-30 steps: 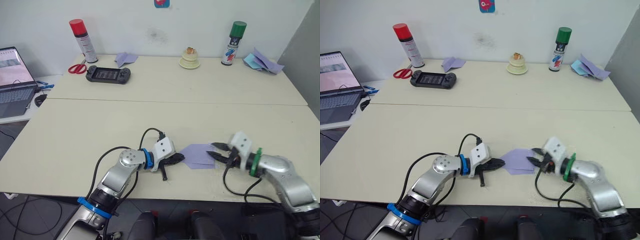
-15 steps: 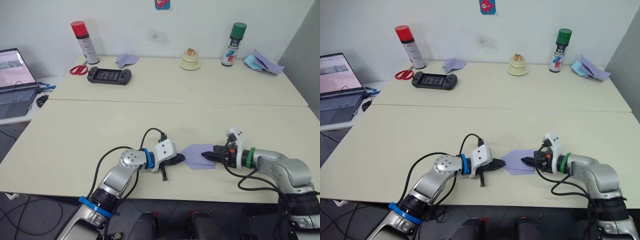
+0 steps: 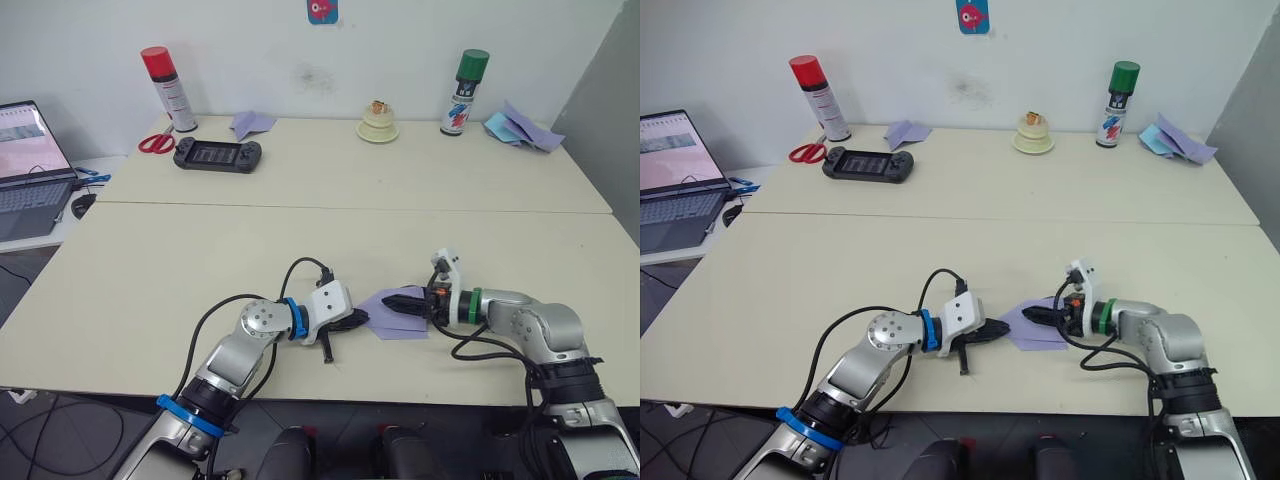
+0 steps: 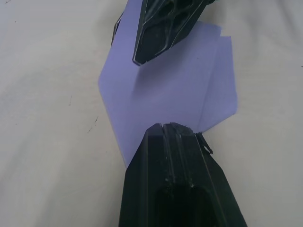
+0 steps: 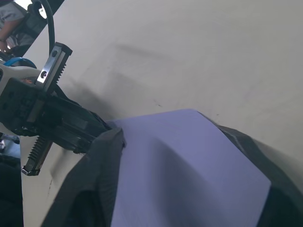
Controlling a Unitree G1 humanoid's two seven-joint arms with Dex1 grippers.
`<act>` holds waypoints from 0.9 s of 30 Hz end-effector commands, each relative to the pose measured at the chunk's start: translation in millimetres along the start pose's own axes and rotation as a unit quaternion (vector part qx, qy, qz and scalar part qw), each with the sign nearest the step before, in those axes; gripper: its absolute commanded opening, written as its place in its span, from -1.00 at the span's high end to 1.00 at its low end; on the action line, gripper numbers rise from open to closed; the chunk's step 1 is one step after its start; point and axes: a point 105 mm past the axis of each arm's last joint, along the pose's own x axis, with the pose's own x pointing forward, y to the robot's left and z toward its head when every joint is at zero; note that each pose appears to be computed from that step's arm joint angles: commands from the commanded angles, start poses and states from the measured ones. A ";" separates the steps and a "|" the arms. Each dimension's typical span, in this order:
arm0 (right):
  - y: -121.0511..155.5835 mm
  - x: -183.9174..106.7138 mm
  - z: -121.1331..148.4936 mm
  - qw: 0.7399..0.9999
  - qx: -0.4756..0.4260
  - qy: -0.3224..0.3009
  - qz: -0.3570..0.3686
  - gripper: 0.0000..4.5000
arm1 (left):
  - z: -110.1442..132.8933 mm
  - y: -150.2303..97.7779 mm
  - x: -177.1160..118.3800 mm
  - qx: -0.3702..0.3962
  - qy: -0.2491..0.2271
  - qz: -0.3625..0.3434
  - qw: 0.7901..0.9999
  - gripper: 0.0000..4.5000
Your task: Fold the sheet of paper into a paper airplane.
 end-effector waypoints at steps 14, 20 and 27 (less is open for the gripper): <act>5.5 9.8 1.5 1.000 -0.015 0.004 0.023 0.98 | -35.5 -23.8 3.8 -0.019 0.060 -0.044 0.997 1.00; 11.8 5.0 2.7 0.990 -0.136 -0.006 0.042 0.98 | -41.3 -21.5 -0.1 -0.030 0.064 -0.037 0.997 1.00; 19.4 2.5 -7.1 0.952 -0.298 -0.002 0.065 0.98 | -48.8 -18.6 -6.5 -0.048 0.067 -0.026 0.996 1.00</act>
